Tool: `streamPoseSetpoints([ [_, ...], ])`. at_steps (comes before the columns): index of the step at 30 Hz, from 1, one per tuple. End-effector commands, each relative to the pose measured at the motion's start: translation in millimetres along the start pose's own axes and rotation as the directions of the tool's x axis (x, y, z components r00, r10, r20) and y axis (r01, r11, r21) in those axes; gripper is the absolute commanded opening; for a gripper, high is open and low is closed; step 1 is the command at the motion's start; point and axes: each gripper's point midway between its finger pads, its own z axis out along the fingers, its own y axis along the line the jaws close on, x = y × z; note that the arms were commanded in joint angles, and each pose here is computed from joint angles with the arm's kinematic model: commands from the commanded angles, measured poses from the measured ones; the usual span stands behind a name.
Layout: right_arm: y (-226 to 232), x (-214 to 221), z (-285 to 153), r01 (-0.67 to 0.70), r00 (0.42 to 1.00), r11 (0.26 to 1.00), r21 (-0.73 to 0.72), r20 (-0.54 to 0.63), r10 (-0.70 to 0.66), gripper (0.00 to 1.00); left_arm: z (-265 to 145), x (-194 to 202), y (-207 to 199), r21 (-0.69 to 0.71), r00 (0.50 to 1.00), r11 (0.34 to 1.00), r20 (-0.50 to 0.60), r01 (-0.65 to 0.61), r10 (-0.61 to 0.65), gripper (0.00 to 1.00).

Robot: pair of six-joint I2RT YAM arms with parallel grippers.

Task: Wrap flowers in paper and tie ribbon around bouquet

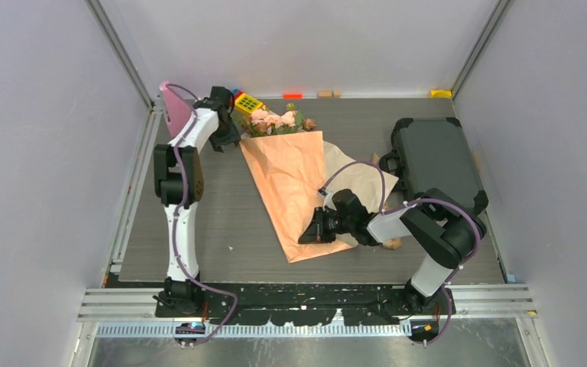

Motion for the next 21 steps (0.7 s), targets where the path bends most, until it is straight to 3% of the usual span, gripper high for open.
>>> streamPoseSetpoints([
  [1,-42,15,-7,-0.037,0.999,0.983,0.180,-0.011,0.040,0.02,-107,-22,7,0.120,0.990,0.992,0.130,0.043,-0.059,0.54],
  [4,-30,7,-11,-0.018,1.000,0.985,0.171,0.002,0.018,0.04,-133,10,8,0.214,0.984,0.975,0.150,0.059,-0.093,0.60],
  [7,-19,-2,-16,0.011,1.000,0.985,0.172,0.006,-0.012,0.05,-138,68,0,0.368,0.995,0.928,0.058,0.058,-0.086,0.59],
  [11,-6,-13,-21,0.047,0.998,0.981,0.187,0.019,-0.052,0.06,-139,133,-25,0.556,0.995,0.828,-0.101,0.073,-0.020,0.40],
  [13,0,-17,-22,0.058,0.998,0.982,0.182,0.025,-0.063,0.05,-141,148,-39,0.619,0.992,0.782,-0.126,0.070,0.011,0.31],
  [21,17,-20,-13,0.089,0.995,0.980,0.178,0.023,-0.095,0.05,-131,170,-57,0.638,0.987,0.768,-0.147,0.047,0.061,0.13],
])
